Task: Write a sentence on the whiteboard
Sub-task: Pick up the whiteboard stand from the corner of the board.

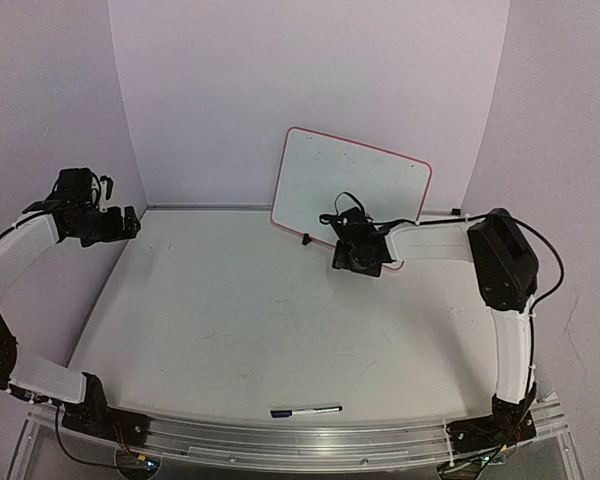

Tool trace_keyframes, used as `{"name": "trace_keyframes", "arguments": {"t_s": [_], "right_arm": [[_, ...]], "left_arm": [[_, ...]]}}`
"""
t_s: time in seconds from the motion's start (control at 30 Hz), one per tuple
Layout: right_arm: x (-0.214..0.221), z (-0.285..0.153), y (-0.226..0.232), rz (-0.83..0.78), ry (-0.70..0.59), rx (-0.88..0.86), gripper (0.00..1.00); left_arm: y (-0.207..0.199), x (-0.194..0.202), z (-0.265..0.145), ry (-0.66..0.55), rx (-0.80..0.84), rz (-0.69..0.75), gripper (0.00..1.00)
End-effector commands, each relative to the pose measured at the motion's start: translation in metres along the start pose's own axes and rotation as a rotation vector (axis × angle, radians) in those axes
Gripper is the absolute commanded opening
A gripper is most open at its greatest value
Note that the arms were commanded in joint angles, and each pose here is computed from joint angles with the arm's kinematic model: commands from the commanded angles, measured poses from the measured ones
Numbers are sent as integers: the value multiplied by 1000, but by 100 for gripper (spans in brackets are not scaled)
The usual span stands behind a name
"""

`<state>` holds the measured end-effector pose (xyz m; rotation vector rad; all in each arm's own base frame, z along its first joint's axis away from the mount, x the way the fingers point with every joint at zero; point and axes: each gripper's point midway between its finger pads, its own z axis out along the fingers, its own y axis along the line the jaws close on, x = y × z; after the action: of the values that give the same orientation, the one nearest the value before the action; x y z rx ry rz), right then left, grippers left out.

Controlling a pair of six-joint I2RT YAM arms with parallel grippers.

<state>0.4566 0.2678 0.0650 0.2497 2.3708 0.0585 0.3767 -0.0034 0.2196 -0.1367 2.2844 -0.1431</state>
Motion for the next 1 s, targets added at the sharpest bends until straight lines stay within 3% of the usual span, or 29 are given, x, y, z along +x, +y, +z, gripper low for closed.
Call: {"name": "trace_keyframes", "arguments": {"t_s": [0.0, 0.37, 0.97], "right_arm": [[-12, 14, -2, 16, -30, 90, 69], [-8, 47, -5, 22, -69, 199, 51], [-9, 87, -14, 57, -34, 219, 44]], "left_arm": [[-4, -10, -9, -54, 21, 15, 99], [-6, -7, -4, -35, 33, 9, 99], [-13, -6, -1, -25, 76, 20, 99]]}}
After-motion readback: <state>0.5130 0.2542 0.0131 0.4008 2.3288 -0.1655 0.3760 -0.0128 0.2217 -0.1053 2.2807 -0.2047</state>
